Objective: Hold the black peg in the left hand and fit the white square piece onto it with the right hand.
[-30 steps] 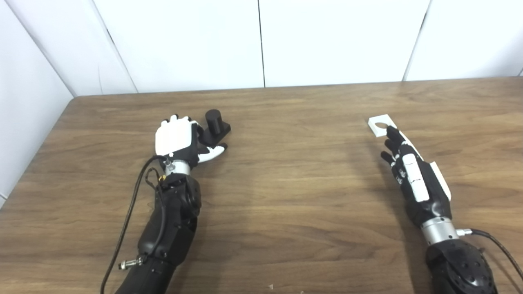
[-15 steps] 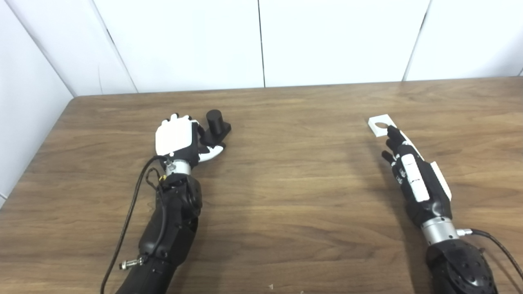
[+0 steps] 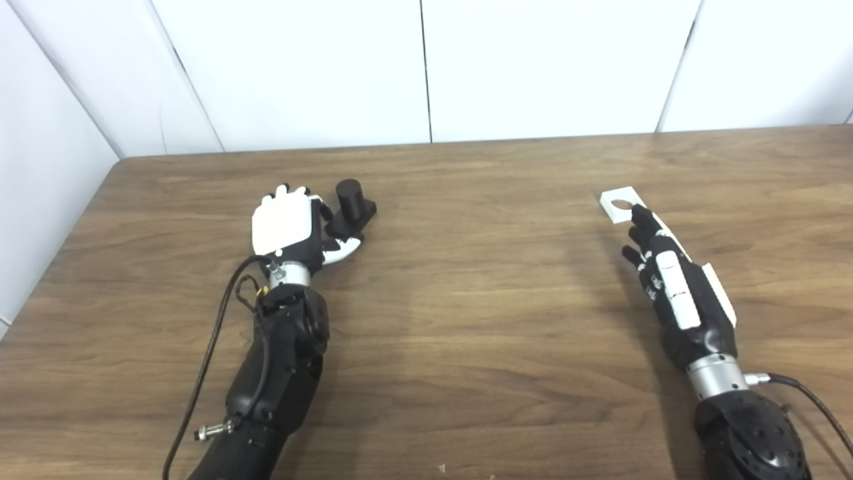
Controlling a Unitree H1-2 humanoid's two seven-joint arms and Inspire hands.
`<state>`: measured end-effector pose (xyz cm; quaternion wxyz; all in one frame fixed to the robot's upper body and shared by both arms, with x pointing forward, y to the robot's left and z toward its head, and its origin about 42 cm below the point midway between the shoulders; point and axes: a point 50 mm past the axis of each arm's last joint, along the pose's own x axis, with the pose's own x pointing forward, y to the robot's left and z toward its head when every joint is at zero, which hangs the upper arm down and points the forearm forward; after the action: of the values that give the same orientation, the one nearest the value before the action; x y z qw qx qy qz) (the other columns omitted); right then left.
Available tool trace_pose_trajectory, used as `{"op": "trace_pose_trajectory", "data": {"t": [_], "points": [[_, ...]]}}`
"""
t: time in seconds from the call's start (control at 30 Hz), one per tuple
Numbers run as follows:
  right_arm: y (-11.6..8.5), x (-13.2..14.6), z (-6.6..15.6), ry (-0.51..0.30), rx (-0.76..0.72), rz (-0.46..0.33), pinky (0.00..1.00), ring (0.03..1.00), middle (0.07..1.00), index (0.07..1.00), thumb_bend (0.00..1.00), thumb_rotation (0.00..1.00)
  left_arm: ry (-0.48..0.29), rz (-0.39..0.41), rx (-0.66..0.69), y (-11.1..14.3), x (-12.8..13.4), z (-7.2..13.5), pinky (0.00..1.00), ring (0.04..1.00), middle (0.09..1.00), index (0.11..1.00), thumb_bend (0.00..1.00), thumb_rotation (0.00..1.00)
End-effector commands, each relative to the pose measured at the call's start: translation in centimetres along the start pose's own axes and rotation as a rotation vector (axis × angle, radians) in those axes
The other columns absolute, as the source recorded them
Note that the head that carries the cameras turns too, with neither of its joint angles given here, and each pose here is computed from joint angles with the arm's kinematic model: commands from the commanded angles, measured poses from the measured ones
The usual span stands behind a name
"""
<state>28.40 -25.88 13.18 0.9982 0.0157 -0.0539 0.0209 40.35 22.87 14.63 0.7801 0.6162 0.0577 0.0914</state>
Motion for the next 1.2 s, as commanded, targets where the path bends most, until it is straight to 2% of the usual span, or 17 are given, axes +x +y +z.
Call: {"op": "trace_pose_trajectory", "data": {"t": [0.0, 0.5, 0.9, 1.17], "points": [[-0.36, -0.39, -0.48, -0.002, -0.001, 0.006, 0.94, 0.981, 0.970, 0.928, 0.50, 0.86, -0.013, 0.096, 0.010, 2.12, 1.39, 0.38, 0.97, 0.988, 0.911, 0.628, 0.59, 0.43], [-0.28, -0.37, -0.51, 0.003, 0.005, 0.006, 0.96, 0.986, 0.973, 0.932, 0.51, 0.84, -0.017, 0.105, 0.002, 1.90, 1.24, 0.27, 0.97, 0.991, 0.919, 0.630, 0.57, 0.38], [-0.25, -0.39, -0.41, 0.007, 0.000, 0.013, 0.96, 0.993, 0.981, 0.941, 0.51, 0.86, -0.024, 0.118, -0.027, 1.86, 1.14, 0.07, 0.98, 0.984, 0.905, 0.577, 0.59, 0.29], [-0.33, -0.46, -0.49, 0.014, -0.004, 0.015, 0.97, 1.000, 0.986, 0.945, 0.53, 0.87, -0.021, 0.112, -0.032, 1.92, 1.10, 0.13, 0.98, 0.988, 0.907, 0.577, 0.59, 0.29]]}}
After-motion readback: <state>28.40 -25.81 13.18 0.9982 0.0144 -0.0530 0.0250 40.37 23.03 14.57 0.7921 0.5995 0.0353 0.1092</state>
